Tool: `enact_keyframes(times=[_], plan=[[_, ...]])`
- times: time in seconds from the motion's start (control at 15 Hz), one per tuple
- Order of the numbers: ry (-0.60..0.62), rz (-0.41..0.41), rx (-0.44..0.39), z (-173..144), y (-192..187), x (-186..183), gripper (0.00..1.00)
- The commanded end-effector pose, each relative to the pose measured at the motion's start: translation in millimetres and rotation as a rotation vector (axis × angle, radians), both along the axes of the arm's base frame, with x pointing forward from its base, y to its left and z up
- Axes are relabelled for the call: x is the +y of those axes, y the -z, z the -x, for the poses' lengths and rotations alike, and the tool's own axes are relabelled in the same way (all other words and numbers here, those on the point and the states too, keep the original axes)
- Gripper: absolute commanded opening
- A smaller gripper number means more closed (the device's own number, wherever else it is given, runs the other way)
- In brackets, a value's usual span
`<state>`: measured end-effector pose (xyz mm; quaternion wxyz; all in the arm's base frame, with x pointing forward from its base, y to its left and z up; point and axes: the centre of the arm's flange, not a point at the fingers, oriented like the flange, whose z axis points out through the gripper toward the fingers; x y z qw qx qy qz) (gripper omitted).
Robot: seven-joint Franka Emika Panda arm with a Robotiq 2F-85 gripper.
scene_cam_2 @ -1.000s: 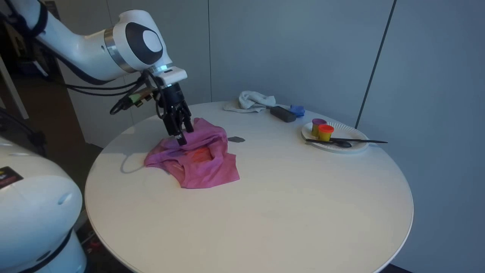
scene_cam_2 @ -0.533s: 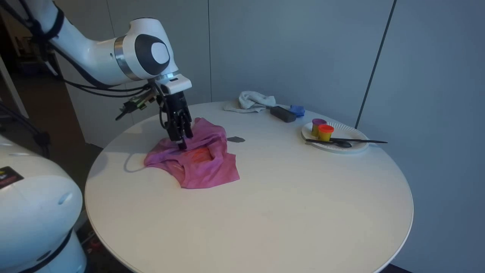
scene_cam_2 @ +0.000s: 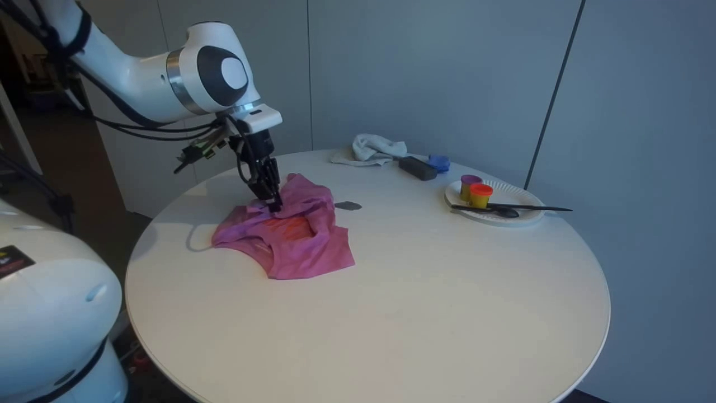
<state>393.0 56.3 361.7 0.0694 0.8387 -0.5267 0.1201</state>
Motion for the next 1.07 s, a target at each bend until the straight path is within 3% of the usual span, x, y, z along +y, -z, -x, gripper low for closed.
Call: enact_keyframes(times=[0.0,0.07,0.4,0.73,1.0], plan=[[-0.120,0.141,-0.023,1.9,-32.8,19.7,0.04],[-0.153,0.181,-0.029,3.6,-40.8,26.3,0.02],[-0.296,0.361,-0.067,-2.3,-72.8,40.8,0.08],[-0.292,0.526,-0.036,-42.7,-79.9,-14.4,0.06],[-0.252,0.661,0.063,-72.4,-78.9,-56.0,0.06]])
